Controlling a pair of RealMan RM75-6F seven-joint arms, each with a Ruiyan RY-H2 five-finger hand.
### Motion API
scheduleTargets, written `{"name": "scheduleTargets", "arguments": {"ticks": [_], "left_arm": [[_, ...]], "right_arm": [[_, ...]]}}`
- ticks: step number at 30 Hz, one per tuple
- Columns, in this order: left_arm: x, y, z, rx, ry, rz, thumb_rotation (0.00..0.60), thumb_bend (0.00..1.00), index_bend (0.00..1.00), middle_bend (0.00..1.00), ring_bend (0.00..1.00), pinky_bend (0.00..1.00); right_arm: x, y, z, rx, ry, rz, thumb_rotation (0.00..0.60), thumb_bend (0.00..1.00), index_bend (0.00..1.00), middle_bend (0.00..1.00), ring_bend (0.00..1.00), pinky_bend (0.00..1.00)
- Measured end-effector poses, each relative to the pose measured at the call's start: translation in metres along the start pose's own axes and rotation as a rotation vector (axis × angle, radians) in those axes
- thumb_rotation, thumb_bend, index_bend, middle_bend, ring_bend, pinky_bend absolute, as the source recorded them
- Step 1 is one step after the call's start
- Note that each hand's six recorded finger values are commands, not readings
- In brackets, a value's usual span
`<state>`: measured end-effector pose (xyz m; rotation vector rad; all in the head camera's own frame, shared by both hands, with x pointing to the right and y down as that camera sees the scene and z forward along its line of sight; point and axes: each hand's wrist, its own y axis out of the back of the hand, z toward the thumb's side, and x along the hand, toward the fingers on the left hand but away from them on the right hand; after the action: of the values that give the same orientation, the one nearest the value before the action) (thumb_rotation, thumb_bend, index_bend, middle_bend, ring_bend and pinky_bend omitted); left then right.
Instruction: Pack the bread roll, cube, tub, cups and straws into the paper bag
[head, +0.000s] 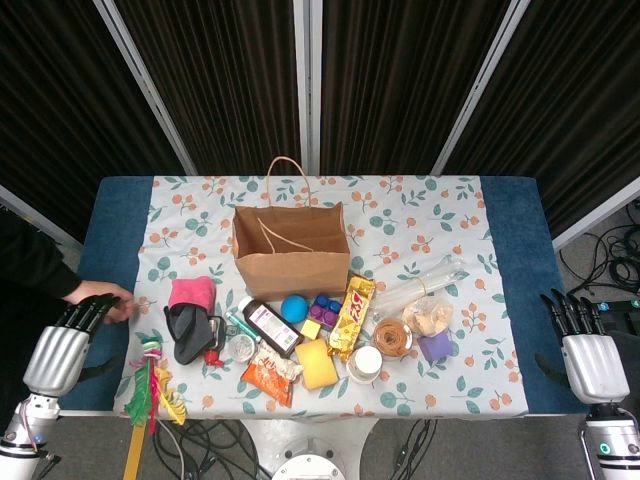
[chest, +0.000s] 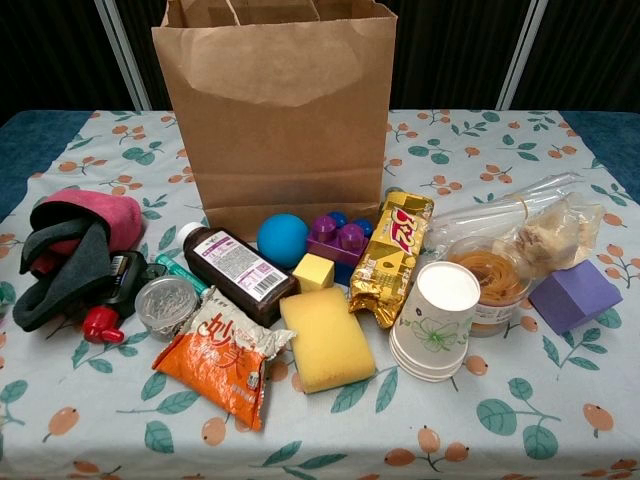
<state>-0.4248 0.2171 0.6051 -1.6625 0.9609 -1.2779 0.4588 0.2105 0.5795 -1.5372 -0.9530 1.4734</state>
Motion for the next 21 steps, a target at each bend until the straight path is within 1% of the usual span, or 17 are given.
{"name": "scheduleTargets", "arguments": {"ticks": [6,8,10,12,14,17,20,21], "left_arm": [[0.001,0.002,0.001,-0.017,0.000,-0.002,0.600,0.13,0.19,0.25,0.18,0.27],[0.001,0.003,0.003,-0.021,-0.009,0.000,0.600,0.13,0.19,0.25,0.18,0.27],[0.001,0.004,0.004,-0.020,-0.019,0.000,0.600,0.13,0.19,0.25,0.18,0.27],[0.001,0.005,0.003,-0.022,-0.021,0.000,0.600,0.13,0.19,0.25,0.18,0.27],[0.002,0.005,0.003,-0.030,-0.019,0.002,0.600,0.13,0.19,0.25,0.18,0.27],[0.003,0.004,0.002,-0.031,-0.020,-0.001,0.600,0.13,0.19,0.25,0.18,0.27],[0.006,0.004,0.001,-0.037,-0.021,-0.003,0.600,0.13,0.19,0.25,0.18,0.27],[0.007,0.004,0.001,-0.038,-0.022,-0.001,0.600,0.13,0.19,0.25,0.18,0.27]], "right_arm": [[-0.003,0.008,0.000,0.012,0.010,-0.024,0.600,0.13,0.03,0.02,0.00,0.00],[-0.006,0.012,0.000,0.015,0.011,-0.034,0.600,0.13,0.04,0.05,0.00,0.00],[-0.011,0.018,0.000,0.018,0.015,-0.054,0.600,0.13,0.09,0.09,0.01,0.01],[-0.020,0.024,0.004,0.028,0.023,-0.077,0.600,0.13,0.14,0.13,0.06,0.06],[-0.029,0.027,0.009,0.031,0.035,-0.085,0.600,0.13,0.17,0.16,0.08,0.11],[-0.043,0.024,0.022,0.010,0.055,-0.065,0.600,0.14,0.19,0.18,0.08,0.13],[-0.056,0.015,0.039,-0.040,0.067,-0.007,0.600,0.14,0.20,0.18,0.08,0.14],[-0.060,0.010,0.047,-0.066,0.069,0.025,0.600,0.14,0.20,0.18,0.08,0.15]]}}
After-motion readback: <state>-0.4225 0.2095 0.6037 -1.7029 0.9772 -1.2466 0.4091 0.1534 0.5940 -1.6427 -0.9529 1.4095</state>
